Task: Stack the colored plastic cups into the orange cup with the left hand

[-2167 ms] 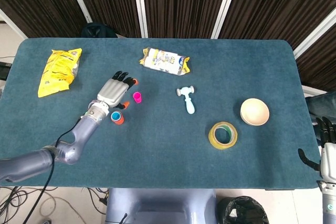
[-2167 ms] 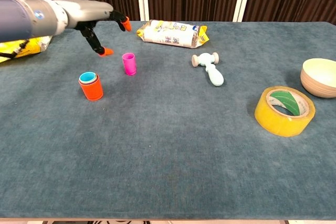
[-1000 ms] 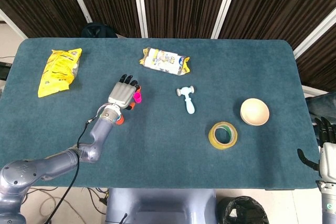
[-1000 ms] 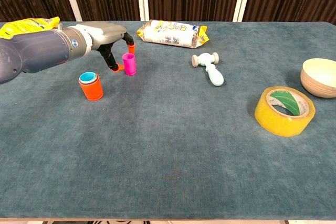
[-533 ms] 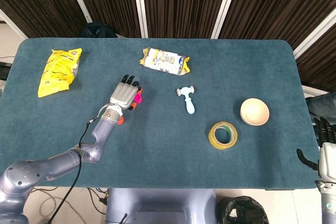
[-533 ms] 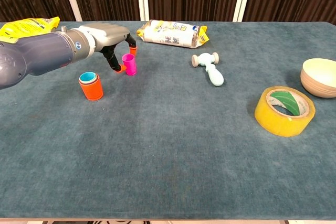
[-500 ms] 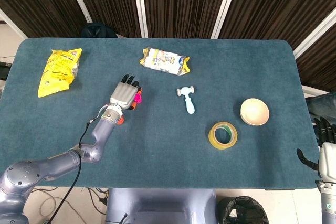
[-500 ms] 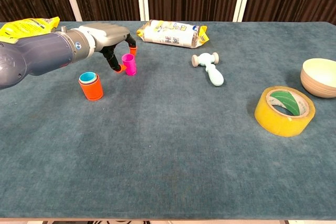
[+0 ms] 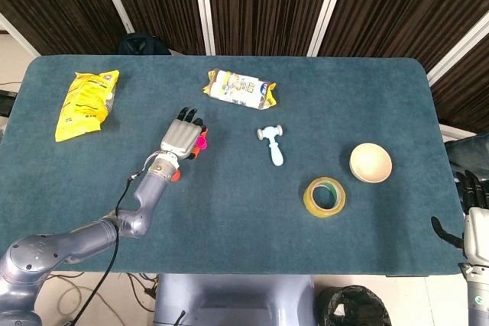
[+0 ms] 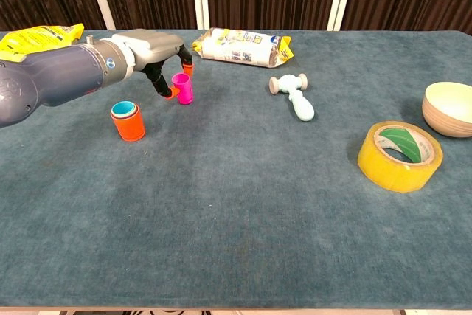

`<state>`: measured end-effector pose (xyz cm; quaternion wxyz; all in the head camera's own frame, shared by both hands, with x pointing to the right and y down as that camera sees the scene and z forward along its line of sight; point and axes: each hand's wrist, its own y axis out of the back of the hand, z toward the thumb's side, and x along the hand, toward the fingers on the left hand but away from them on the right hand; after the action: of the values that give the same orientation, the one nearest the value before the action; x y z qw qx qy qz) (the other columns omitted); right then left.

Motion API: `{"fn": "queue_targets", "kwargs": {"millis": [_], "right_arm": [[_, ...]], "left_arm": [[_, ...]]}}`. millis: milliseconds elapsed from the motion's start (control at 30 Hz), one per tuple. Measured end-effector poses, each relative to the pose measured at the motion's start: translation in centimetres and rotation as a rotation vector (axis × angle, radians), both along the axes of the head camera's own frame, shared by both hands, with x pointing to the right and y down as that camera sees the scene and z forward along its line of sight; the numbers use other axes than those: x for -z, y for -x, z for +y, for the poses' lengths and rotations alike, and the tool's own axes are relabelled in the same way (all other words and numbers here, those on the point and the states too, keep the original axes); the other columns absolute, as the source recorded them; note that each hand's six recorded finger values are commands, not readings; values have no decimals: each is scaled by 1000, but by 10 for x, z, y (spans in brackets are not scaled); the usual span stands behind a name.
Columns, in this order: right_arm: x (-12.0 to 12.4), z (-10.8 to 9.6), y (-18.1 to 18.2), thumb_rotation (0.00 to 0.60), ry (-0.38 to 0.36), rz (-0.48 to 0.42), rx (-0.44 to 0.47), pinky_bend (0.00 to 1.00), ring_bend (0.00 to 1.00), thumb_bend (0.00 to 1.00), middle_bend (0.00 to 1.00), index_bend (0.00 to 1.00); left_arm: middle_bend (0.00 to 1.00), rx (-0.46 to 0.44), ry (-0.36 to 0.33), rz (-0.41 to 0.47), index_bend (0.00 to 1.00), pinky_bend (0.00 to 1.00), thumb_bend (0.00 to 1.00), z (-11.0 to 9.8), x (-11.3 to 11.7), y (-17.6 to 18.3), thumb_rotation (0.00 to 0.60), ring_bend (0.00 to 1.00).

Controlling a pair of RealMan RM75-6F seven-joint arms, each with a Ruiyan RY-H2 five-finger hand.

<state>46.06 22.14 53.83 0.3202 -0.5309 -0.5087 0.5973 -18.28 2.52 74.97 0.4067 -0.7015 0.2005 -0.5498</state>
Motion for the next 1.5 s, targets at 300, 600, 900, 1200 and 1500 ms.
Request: {"fn": "queue_targets", "kwargs": {"millis": [300, 600, 900, 1200, 1500], "right_arm": [[0, 0, 1, 600, 3, -2, 2, 84, 126, 324, 78, 95], [1, 1, 4, 600, -2, -1, 10, 85, 126, 325, 78, 95], [0, 2, 6, 600, 0, 2, 13, 85, 126, 325, 78, 95], [-4, 3, 6, 600, 12, 6, 15, 85, 126, 324, 78, 95], [-3, 2, 5, 600, 6, 6, 9, 82, 126, 325, 78, 95]], "left_arm": [[249, -26, -50, 84, 449, 0, 393, -9, 36, -10, 600, 0], [245, -117, -88, 139, 445, 0, 384, 1, 109, 16, 600, 0], [245, -137, -43, 84, 445, 0, 383, 39, 162, 92, 600, 0], [247, -127, -15, 59, 446, 0, 384, 54, 148, 123, 600, 0], [251, -127, -3, 76, 448, 0, 384, 56, 116, 119, 600, 0]]}}
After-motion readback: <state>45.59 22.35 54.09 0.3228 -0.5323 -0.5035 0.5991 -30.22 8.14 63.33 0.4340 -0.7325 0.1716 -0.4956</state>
